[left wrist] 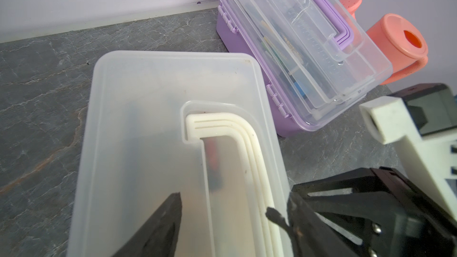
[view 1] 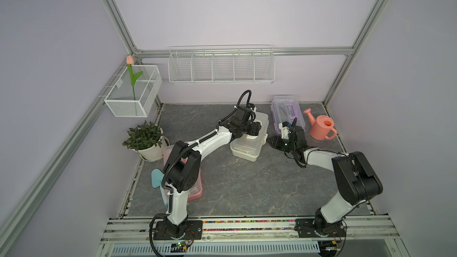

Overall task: Close toolboxes
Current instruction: Fasten the toolbox latch on the toolbox.

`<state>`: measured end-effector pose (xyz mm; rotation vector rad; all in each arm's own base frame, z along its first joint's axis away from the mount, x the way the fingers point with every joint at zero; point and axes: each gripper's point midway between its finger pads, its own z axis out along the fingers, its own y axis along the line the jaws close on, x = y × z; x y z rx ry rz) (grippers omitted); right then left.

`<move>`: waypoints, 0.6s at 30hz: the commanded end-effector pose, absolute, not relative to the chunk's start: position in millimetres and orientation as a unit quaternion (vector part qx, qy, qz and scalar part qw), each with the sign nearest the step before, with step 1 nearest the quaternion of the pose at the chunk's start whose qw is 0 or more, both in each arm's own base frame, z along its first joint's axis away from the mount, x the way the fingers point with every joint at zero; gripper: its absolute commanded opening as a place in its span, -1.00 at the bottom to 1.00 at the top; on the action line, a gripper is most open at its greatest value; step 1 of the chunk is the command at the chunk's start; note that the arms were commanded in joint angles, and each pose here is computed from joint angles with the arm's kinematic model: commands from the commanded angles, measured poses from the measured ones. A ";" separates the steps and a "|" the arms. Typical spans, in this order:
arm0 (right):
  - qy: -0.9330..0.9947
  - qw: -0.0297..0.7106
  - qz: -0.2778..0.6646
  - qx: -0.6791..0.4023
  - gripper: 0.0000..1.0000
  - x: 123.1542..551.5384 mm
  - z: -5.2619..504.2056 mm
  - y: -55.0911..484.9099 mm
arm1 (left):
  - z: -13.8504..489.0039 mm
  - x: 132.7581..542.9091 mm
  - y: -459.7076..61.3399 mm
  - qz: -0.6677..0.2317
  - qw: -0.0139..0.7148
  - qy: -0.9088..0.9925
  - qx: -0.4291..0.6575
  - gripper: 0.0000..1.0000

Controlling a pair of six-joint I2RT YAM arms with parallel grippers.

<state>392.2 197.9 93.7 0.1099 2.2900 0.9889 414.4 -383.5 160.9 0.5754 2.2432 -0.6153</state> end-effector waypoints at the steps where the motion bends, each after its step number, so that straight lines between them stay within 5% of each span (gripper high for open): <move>1: 0.862 0.320 0.392 0.023 -0.44 391.0 105.6 212.9 | 63.5 366.5 -348.3 -0.177 0.207 0.937 0.220 0.39; 12: 0.866 0.322 0.383 0.001 -0.43 383.7 113.9 216.1 | 52.1 355.2 -339.3 -0.161 0.183 0.939 0.241 0.39; 18: 0.862 0.326 0.387 -0.017 -0.11 377.4 123.1 216.9 | 30.6 329.8 -333.0 -0.172 0.132 0.942 0.258 0.35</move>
